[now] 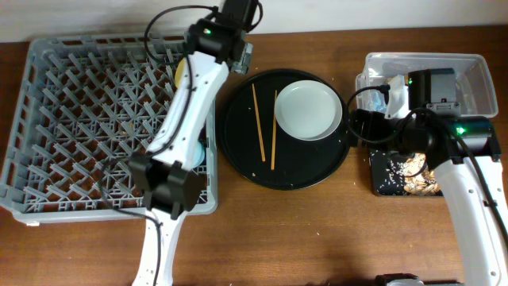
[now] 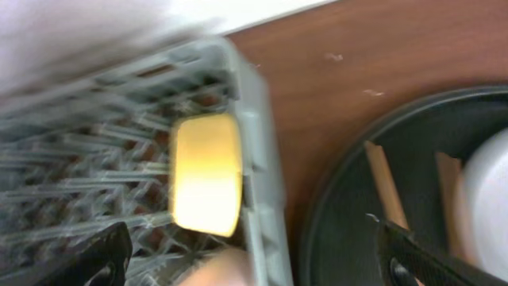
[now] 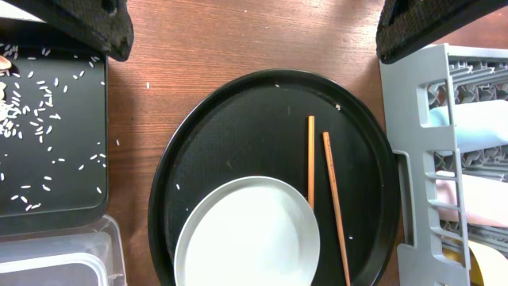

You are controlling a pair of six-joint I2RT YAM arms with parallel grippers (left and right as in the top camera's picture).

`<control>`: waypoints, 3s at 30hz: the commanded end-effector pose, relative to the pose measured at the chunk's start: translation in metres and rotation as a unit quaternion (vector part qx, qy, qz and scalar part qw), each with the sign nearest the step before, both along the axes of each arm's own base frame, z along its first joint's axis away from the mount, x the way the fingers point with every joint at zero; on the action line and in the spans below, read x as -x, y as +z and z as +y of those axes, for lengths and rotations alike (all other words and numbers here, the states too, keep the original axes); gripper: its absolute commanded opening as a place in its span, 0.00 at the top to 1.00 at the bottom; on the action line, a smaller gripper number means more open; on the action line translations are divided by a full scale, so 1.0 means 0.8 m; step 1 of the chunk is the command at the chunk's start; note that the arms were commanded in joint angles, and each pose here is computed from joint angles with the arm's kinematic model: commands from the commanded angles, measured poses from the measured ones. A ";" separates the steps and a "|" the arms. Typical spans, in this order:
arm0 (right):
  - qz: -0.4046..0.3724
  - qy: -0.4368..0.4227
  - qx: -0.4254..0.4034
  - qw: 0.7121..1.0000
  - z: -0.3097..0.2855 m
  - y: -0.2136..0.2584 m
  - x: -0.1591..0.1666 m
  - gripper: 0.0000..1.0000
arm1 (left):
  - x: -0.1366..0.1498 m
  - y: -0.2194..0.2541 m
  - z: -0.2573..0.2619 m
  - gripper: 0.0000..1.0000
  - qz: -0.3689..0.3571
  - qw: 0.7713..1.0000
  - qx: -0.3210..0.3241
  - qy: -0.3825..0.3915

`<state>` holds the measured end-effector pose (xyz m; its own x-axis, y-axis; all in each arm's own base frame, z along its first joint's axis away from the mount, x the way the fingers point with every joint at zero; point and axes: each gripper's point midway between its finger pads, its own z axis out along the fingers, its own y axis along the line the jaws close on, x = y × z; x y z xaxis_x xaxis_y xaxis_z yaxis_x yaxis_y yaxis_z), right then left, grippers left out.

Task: Sort waste into correct bins and load items into the dishwasher rack
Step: 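Move the left gripper to the chopsticks and pinch one chopstick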

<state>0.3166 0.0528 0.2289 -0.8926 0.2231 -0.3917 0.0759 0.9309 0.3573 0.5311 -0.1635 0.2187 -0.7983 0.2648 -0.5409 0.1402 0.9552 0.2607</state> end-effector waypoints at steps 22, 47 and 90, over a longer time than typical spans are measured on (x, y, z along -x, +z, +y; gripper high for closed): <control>-0.008 0.002 0.006 1.000 -0.001 0.005 -0.003 0.02 | 0.108 -0.123 -0.092 0.42 0.203 0.965 0.163 0.014; -0.008 0.002 0.007 1.000 -0.001 0.005 -0.003 0.02 | 0.088 -0.217 -0.113 0.71 0.084 0.994 0.063 0.026; -0.008 0.002 0.007 1.000 -0.001 0.005 -0.003 0.01 | 0.109 -0.289 -0.110 0.94 0.176 0.968 0.149 0.102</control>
<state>0.3165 0.0529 0.2286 -0.8933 0.2227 -0.3903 0.0761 0.9309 0.3571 0.4603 -0.2487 0.0072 -0.9437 -0.0545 -0.3264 -0.0407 0.9980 -0.0488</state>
